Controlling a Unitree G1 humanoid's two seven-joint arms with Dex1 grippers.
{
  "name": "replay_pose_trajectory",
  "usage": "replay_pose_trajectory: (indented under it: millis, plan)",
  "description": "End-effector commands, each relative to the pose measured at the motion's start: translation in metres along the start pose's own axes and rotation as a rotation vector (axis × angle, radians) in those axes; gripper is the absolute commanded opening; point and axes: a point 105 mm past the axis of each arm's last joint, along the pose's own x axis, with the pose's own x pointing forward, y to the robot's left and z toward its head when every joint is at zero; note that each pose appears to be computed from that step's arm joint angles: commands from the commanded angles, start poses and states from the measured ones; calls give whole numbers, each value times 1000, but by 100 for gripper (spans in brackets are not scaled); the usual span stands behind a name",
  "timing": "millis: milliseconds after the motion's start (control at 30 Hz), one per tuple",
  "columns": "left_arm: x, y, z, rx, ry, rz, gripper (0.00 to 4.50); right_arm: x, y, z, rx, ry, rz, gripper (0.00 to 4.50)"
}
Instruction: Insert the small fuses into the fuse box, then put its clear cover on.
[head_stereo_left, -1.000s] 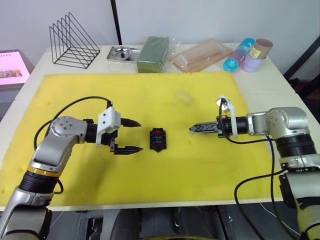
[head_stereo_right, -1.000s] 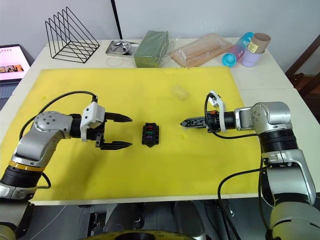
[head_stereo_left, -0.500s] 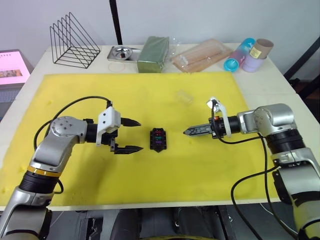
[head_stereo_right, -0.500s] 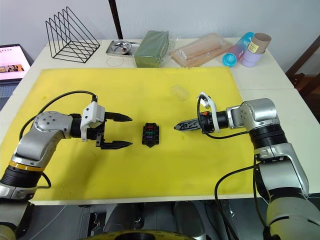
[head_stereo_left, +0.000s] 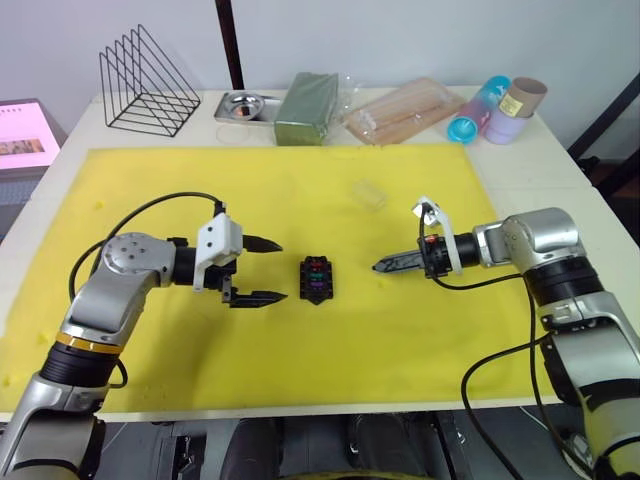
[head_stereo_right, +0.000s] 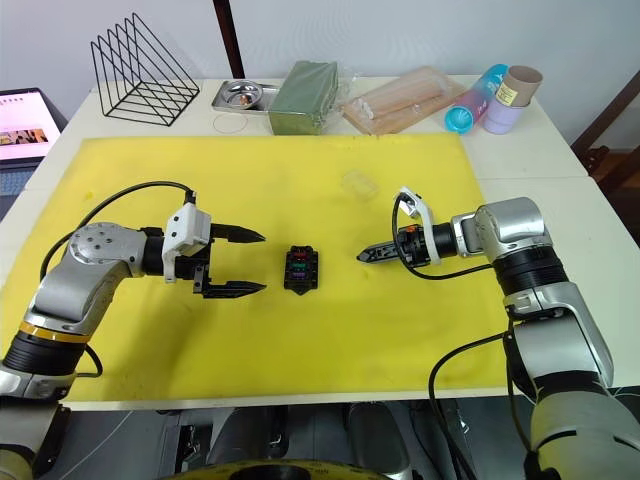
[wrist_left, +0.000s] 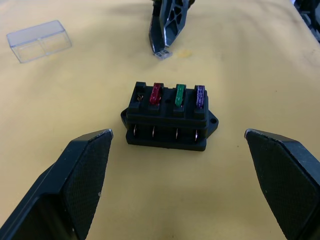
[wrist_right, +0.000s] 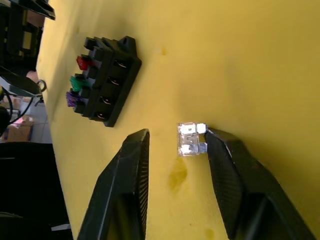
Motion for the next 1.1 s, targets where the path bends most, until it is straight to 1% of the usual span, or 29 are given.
replay_pose_trajectory:
  millis: [33,133,233,367,833,1100]
  plan:
    - [1,0,8,41,-13,3,450,1,3,3,-30,10,7,202]
    - [2,-1,9,43,-15,2,450,1,4,3,-36,13,8,202]
    - [2,-1,9,43,-16,2,450,1,4,3,-42,15,10,151]
    - [2,0,9,43,-17,5,450,2,3,3,-51,23,4,4]
    - [1,2,10,44,-19,13,450,0,1,-3,-57,38,-17,1]
    - [2,2,9,42,-22,17,450,-9,9,-18,-20,29,-22,1]
